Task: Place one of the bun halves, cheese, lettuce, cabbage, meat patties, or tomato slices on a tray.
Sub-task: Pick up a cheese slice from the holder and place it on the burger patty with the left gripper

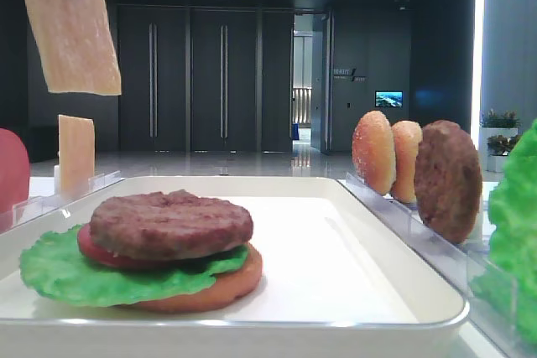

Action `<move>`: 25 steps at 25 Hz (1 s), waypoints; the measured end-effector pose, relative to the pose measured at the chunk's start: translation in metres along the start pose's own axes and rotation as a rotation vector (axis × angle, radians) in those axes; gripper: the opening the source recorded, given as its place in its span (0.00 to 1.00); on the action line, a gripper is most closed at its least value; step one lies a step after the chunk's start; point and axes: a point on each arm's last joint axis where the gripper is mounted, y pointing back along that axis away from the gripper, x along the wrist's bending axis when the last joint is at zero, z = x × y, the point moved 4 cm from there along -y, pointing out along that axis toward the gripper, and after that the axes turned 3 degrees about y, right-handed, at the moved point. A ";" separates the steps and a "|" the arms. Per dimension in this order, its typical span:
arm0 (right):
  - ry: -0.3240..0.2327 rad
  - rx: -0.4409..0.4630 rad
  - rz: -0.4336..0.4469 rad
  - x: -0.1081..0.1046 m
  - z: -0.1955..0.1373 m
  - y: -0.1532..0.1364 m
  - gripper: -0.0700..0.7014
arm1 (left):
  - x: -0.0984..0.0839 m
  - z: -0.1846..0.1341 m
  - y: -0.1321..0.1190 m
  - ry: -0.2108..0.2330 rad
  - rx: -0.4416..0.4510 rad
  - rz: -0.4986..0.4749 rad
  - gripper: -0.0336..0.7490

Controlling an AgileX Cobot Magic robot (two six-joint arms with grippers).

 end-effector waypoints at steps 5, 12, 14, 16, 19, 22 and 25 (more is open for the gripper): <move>0.000 0.000 0.000 0.000 0.000 0.000 0.65 | -0.002 -0.009 0.004 -0.026 -0.030 -0.040 0.08; 0.000 0.000 0.000 0.000 0.000 0.000 0.65 | -0.013 -0.022 -0.010 -0.046 -0.011 -0.166 0.08; 0.000 0.000 0.000 0.000 0.000 0.000 0.65 | -0.016 -0.026 -0.013 -0.041 -0.025 -0.207 0.08; 0.000 0.000 0.000 0.000 0.000 0.000 0.65 | -0.016 -0.033 -0.017 -0.038 -0.022 -0.235 0.08; 0.000 0.000 0.000 0.000 0.000 0.000 0.65 | -0.016 -0.044 -0.026 -0.032 -0.011 -0.274 0.08; 0.000 0.000 0.000 0.000 0.000 0.000 0.65 | -0.016 -0.056 -0.037 -0.013 0.000 -0.318 0.08; 0.000 0.000 0.000 0.000 0.000 0.000 0.65 | -0.015 -0.067 -0.050 0.012 0.013 -0.356 0.08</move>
